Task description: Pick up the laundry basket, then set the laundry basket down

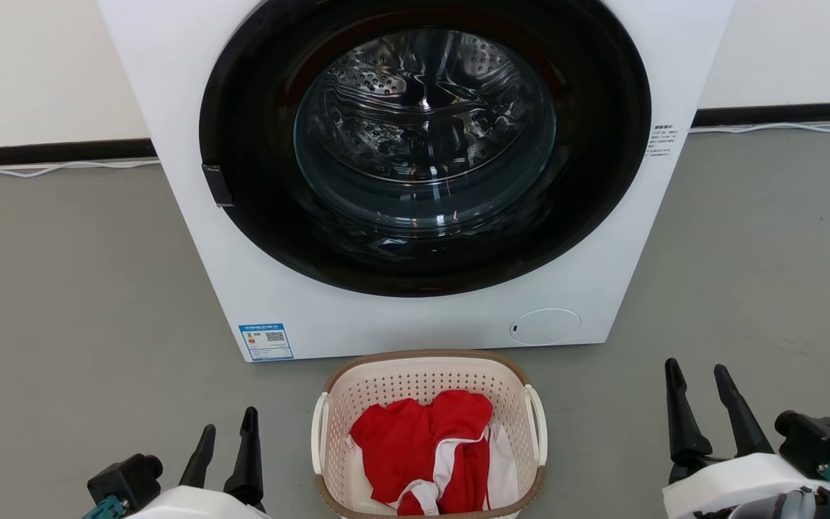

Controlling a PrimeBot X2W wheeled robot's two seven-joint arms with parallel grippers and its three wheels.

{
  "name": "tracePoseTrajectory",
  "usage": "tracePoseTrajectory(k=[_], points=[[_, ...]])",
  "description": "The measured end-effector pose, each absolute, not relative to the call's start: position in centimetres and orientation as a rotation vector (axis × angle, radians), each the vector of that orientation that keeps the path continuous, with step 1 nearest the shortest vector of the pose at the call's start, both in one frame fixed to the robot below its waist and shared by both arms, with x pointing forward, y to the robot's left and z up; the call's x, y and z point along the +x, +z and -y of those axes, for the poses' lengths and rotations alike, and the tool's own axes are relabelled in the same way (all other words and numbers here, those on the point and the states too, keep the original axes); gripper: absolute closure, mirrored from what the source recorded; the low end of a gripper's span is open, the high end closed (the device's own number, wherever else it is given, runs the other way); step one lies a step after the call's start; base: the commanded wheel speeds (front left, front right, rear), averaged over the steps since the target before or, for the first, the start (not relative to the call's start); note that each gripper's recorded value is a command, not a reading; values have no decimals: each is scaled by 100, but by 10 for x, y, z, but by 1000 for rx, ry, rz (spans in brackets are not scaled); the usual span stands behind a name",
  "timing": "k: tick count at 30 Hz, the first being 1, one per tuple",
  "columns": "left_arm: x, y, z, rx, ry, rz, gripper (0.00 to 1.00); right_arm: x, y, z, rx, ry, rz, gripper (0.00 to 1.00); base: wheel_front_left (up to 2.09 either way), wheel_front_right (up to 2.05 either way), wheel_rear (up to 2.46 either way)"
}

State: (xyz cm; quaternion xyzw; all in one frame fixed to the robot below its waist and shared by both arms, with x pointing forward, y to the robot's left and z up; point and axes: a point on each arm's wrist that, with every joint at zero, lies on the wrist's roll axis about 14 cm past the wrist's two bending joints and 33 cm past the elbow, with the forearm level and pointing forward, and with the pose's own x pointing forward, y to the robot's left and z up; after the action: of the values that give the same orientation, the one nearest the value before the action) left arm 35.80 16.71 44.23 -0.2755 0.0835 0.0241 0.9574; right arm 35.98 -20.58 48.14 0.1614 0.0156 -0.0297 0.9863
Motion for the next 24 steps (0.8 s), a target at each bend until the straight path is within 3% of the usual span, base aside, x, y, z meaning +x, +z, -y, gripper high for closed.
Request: tracePoseTrajectory(k=[24], points=[[356,447,-161,-293,-12,-127,0,358,488,202,40,-14,6,0,0,0,0]])
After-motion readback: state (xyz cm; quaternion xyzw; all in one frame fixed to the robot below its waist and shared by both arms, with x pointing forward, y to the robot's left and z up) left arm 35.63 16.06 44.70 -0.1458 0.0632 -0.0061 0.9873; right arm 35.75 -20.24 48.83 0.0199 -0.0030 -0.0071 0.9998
